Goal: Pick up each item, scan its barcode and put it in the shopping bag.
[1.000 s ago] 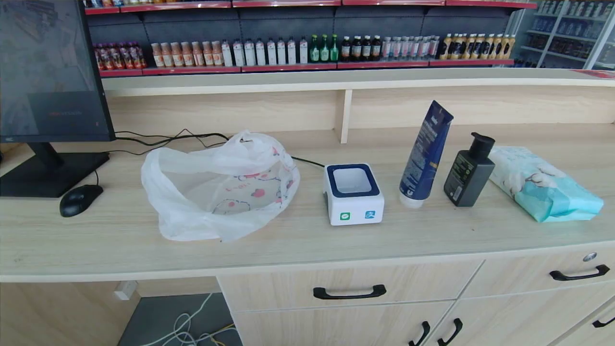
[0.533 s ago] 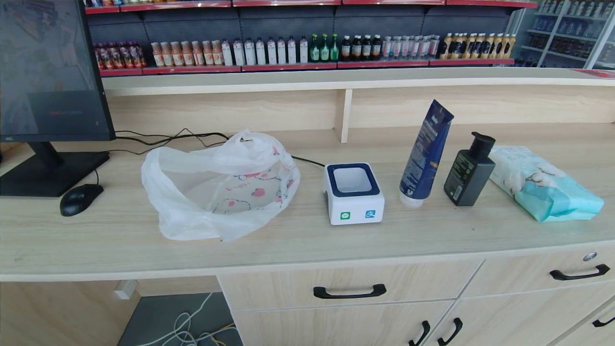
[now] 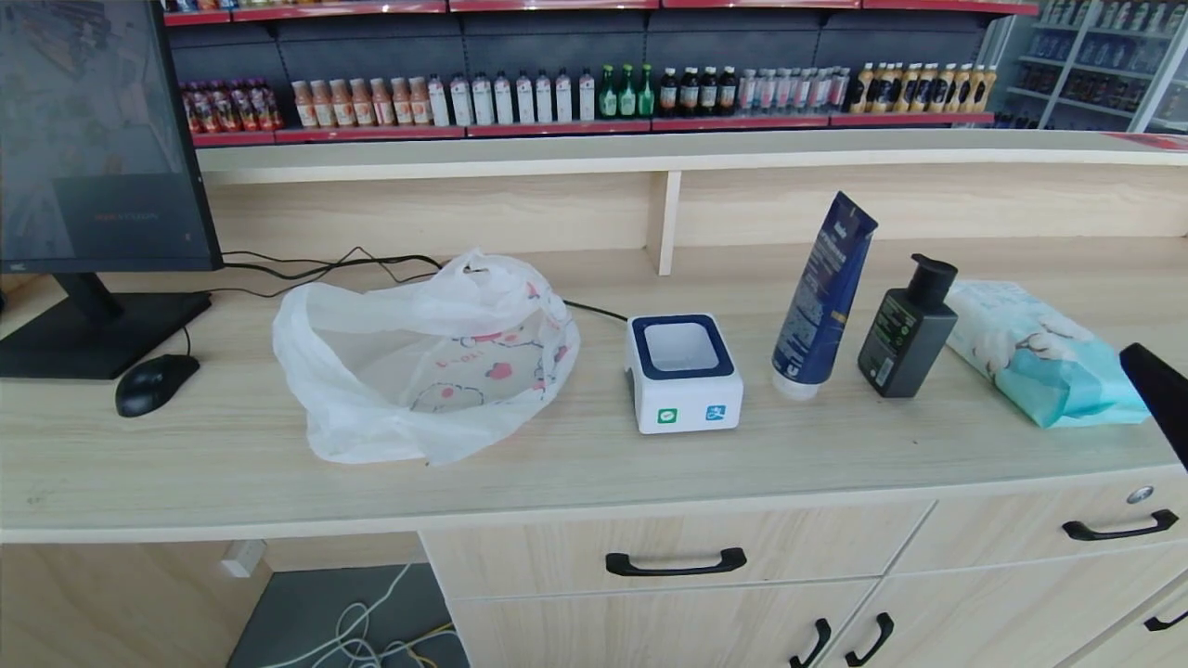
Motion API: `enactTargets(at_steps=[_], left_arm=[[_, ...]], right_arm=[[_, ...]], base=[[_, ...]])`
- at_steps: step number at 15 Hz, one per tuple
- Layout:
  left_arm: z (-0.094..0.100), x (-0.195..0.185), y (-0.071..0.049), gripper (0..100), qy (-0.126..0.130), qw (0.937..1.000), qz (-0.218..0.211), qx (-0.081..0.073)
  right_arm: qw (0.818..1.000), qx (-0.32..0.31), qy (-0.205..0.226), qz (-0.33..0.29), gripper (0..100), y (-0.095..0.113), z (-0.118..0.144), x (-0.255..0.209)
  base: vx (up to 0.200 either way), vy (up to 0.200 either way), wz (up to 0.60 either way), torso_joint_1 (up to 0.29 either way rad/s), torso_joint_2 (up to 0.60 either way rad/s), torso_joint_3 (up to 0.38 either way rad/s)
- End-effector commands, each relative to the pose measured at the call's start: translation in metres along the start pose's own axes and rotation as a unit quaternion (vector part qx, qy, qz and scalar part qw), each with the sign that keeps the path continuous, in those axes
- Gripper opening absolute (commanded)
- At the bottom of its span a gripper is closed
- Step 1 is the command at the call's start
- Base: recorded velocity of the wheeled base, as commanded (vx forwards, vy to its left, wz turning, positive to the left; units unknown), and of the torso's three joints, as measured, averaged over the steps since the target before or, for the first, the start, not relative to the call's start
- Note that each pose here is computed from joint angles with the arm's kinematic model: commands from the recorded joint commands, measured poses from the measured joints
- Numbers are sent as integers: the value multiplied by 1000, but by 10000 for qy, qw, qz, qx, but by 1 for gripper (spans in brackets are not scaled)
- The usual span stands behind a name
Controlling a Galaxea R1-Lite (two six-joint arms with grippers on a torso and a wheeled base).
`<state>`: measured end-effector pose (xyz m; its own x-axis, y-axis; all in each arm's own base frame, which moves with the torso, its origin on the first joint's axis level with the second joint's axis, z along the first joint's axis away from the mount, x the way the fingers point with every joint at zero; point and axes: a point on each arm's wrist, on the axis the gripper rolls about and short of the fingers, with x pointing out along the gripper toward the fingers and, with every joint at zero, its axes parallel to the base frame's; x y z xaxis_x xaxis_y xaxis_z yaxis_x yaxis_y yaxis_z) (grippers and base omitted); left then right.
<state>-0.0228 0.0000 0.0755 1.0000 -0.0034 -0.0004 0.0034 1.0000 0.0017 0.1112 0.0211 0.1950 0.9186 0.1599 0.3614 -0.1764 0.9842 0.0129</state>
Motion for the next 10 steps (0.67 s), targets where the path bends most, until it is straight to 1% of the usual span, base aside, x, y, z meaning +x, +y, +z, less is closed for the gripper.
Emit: enactTargets(at_steps=[1, 2, 3, 5, 6, 7, 8, 10], left_arm=[[0, 0, 0, 100, -2, 10000, 2, -1], [0, 0, 0, 100, -2, 10000, 2, -1], [0, 0, 0, 100, -2, 10000, 2, -1], [0, 0, 0, 100, -2, 10000, 2, -1], [0, 0, 0, 100, -2, 10000, 2, -1], [0, 0, 0, 100, -2, 10000, 2, -1], [0, 0, 0, 100, -2, 10000, 2, 7], [0, 0, 0, 100, -2, 10000, 2, 7]], right_arm=[[9986, 99, 472, 234, 100, 9, -30, 39], [9985, 112, 457, 278, 100, 11, -39, 53], [9979, 94, 518, 367, 100, 15, -43, 59], [9985, 28, 206, 504, 100, 24, -36, 82], [9981, 82, 154, 599, 100, 33, -38, 95], [9968, 109, 252, 753, 100, 41, -44, 98], [9960, 93, 208, 860, 100, 48, -44, 102], [9953, 107, 129, 950, 100, 53, -41, 104]], base=[[0, 0, 0, 0, 0, 0], [0, 0, 0, 0, 0, 0], [0, 0, 0, 0, 0, 0], [0, 0, 0, 0, 0, 0], [0, 0, 0, 0, 0, 0], [0, 0, 0, 0, 0, 0], [0, 0, 0, 0, 0, 0], [0, 0, 0, 0, 0, 0]])
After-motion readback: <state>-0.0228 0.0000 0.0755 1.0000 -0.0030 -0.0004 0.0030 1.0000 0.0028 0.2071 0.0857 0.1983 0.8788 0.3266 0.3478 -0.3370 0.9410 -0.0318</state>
